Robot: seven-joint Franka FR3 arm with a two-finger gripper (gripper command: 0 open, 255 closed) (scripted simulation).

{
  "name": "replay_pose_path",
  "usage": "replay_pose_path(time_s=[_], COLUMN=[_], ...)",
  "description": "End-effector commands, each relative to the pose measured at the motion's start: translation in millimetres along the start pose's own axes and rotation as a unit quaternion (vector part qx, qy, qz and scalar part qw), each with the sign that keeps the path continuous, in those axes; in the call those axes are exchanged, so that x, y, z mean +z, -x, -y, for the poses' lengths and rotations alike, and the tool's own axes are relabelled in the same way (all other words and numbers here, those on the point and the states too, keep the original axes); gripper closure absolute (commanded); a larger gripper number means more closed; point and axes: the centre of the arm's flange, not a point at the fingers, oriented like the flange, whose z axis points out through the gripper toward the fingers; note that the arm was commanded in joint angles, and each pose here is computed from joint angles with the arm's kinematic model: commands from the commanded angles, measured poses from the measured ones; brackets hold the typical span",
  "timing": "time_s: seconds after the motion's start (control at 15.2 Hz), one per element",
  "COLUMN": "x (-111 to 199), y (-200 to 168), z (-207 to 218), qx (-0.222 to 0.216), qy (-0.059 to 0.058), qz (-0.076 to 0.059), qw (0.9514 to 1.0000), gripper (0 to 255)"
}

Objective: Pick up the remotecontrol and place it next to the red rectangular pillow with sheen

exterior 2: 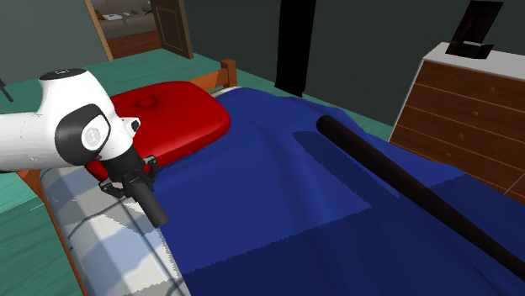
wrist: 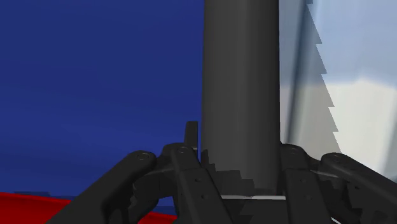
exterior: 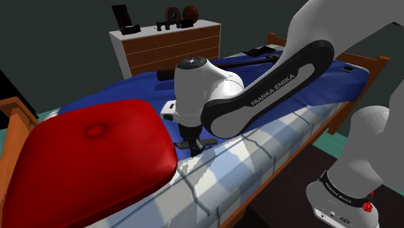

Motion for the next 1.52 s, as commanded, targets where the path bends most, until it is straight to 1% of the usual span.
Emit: replay_pose_path(time_s=[0.0,0.46,0.53,0.86,1.12,1.45], x=[9,9,10,9,-41,-41], y=[0,0,0,0,-1,-1], z=[0,0,1,0,0,0], qx=[0.001,0.001,0.001,0.001,0.001,0.001], qy=[-0.002,-0.002,-0.002,-0.002,-0.002,-0.002], qz=[0.002,0.002,0.002,0.002,0.002,0.002], qw=[1.0000,1.0000,1.0000,1.0000,1.0000,1.0000], gripper=[255,255,0,0,0,0])
